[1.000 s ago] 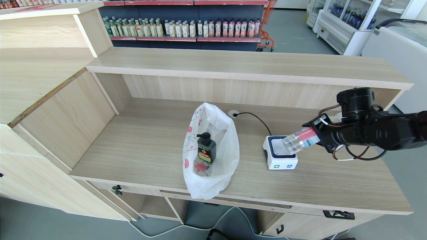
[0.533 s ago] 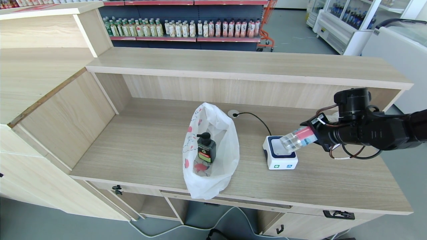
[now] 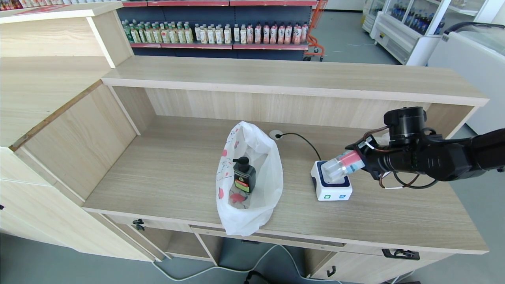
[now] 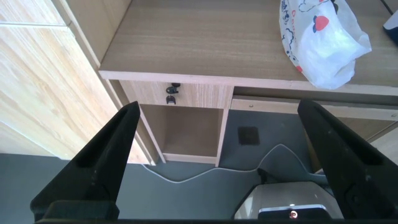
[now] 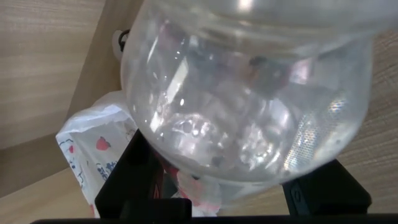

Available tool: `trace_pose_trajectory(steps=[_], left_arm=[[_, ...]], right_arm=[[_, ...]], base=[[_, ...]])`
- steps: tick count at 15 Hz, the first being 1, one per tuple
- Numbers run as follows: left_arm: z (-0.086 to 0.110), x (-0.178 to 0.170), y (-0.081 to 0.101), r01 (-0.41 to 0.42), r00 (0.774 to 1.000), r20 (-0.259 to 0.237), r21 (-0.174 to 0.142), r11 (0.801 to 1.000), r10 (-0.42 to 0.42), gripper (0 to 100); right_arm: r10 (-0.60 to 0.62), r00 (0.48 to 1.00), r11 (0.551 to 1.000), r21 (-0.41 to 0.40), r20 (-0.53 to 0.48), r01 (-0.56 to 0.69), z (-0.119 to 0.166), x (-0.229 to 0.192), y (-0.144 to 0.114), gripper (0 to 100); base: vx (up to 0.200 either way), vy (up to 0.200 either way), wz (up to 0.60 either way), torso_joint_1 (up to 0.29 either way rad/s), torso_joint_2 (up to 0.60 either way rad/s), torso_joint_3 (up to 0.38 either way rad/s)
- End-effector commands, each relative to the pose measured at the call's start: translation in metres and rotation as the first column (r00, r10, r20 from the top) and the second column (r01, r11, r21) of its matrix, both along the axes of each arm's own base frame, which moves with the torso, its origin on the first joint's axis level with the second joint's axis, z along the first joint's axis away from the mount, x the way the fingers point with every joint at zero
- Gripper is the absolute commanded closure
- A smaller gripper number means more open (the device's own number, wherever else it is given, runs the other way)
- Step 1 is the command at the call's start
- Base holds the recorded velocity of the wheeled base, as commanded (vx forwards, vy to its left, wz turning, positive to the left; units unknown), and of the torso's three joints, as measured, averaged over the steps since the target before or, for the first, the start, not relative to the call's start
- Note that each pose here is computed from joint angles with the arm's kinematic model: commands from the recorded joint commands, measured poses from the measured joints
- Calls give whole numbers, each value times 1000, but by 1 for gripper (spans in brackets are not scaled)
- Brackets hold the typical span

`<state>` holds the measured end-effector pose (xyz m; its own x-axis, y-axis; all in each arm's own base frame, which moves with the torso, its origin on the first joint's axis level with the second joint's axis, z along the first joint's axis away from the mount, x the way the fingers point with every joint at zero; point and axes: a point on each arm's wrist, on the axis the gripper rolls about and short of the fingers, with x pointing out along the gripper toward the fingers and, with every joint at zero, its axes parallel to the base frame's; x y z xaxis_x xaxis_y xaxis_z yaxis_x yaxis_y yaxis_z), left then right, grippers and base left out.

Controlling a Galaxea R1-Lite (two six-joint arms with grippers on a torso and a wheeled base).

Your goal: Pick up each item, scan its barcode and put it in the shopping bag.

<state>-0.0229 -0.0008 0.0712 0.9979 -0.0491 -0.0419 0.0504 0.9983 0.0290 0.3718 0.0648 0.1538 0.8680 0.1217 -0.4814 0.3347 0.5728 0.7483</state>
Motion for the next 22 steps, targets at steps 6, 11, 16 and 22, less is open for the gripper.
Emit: trace_pose_trajectory(steps=[6, 11, 16, 22], left_arm=[[0, 0, 0, 0, 1000, 0, 0, 1000, 0, 0], [0, 0, 0, 0, 1000, 0, 0, 1000, 0, 0], [0, 0, 0, 0, 1000, 0, 0, 1000, 0, 0], [0, 0, 0, 0, 1000, 0, 0, 1000, 0, 0]], right_arm=[[4, 1000, 1000, -8, -6, -4, -17, 10, 4, 100], [-5, 1000, 1000, -18, -4, 4, -22, 13, 9, 100], [5, 1000, 1000, -16, 7, -5, -23, 16, 13, 100], [17, 998, 1000, -23, 59, -15, -2, 5, 11, 100]], base=[[0, 0, 0, 0, 0, 0], [0, 0, 0, 0, 0, 0], [0, 0, 0, 0, 0, 0], [0, 0, 0, 0, 0, 0]])
